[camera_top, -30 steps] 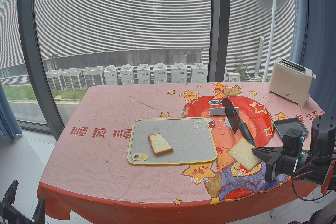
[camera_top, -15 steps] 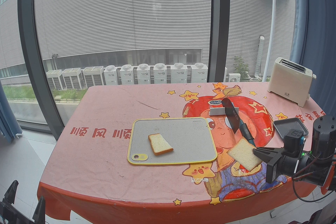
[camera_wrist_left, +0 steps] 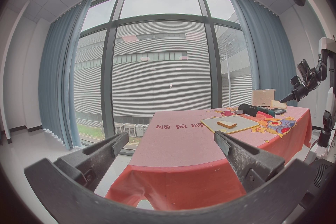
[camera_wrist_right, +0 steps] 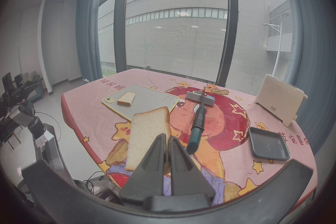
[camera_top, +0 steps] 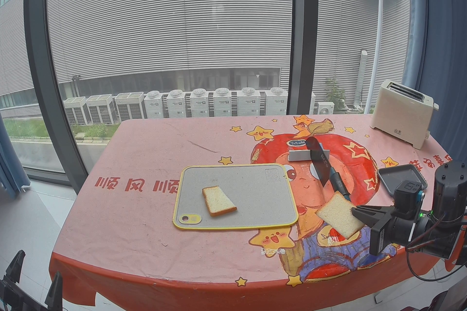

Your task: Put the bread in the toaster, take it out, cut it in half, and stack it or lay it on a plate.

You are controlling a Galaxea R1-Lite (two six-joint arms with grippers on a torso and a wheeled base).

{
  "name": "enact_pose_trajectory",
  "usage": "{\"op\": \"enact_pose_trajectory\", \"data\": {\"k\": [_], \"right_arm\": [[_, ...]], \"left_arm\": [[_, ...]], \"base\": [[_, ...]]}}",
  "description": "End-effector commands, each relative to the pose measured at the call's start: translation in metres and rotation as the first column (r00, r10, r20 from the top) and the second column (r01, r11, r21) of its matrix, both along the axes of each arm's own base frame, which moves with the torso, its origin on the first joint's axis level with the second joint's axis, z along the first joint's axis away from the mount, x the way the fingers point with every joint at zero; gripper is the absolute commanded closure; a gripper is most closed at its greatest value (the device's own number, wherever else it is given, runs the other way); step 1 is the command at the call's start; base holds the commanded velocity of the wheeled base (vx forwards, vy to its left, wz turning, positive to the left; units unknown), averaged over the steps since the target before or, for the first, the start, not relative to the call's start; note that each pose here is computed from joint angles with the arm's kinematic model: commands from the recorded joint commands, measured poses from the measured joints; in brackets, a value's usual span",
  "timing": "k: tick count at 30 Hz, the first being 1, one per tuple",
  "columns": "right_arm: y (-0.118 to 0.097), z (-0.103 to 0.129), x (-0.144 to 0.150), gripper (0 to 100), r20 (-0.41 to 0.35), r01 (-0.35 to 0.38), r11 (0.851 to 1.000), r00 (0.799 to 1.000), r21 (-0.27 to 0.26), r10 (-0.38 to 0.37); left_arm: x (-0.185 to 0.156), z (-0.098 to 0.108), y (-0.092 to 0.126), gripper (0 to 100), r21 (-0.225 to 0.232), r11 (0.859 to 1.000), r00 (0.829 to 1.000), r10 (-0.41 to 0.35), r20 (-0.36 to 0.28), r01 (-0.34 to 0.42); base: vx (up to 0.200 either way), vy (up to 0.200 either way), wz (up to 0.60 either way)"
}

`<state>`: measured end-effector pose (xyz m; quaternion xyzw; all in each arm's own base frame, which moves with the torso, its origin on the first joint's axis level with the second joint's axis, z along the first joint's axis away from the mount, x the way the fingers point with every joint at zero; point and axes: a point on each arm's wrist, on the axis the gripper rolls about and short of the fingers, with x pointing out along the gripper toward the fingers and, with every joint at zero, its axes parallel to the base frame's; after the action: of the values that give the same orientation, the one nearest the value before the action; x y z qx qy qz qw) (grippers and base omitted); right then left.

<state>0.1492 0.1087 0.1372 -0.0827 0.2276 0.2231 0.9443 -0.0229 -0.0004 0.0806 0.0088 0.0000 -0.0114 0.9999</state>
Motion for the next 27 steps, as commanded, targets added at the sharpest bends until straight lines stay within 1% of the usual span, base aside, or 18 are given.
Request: {"op": "enact_pose_trajectory", "data": {"k": [1,8,17,23,27], "right_arm": [[0.0,0.0003,0.0003,100,0.001,0.001,1.0,1.0,0.001,-0.001],[0.0004,0.0,0.0012,100,0.004,0.012,1.0,1.0,-0.005,-0.012],[0.0002,0.0008,0.0019,100,0.004,0.017,1.0,1.0,0.001,-0.017],[0.0007,0.0024,0.0033,100,-0.001,0.038,0.999,0.999,0.027,-0.038],[0.0007,0.0023,0.0039,100,0.002,0.072,0.997,0.997,0.027,-0.072]], "left_arm": [[0.0007,-0.0046,0.0,0,-0.001,1.0,1.0,0.001,-0.009,-0.001],[0.0008,-0.0046,0.0,0,-0.001,1.0,1.0,0.001,-0.011,-0.001],[0.0008,-0.0044,-0.0001,0,-0.004,1.0,1.0,0.0,-0.009,0.0],[0.0008,-0.0044,-0.0001,0,-0.002,1.0,1.0,-0.002,-0.009,0.002],[0.0008,-0.0044,-0.0001,0,-0.002,1.0,1.0,-0.002,-0.009,0.002]], "base": [[0.0,-0.2,0.0],[0.0,-0.2,0.0],[0.0,-0.2,0.0],[0.0,0.0,0.0],[0.0,0.0,0.0]]}}
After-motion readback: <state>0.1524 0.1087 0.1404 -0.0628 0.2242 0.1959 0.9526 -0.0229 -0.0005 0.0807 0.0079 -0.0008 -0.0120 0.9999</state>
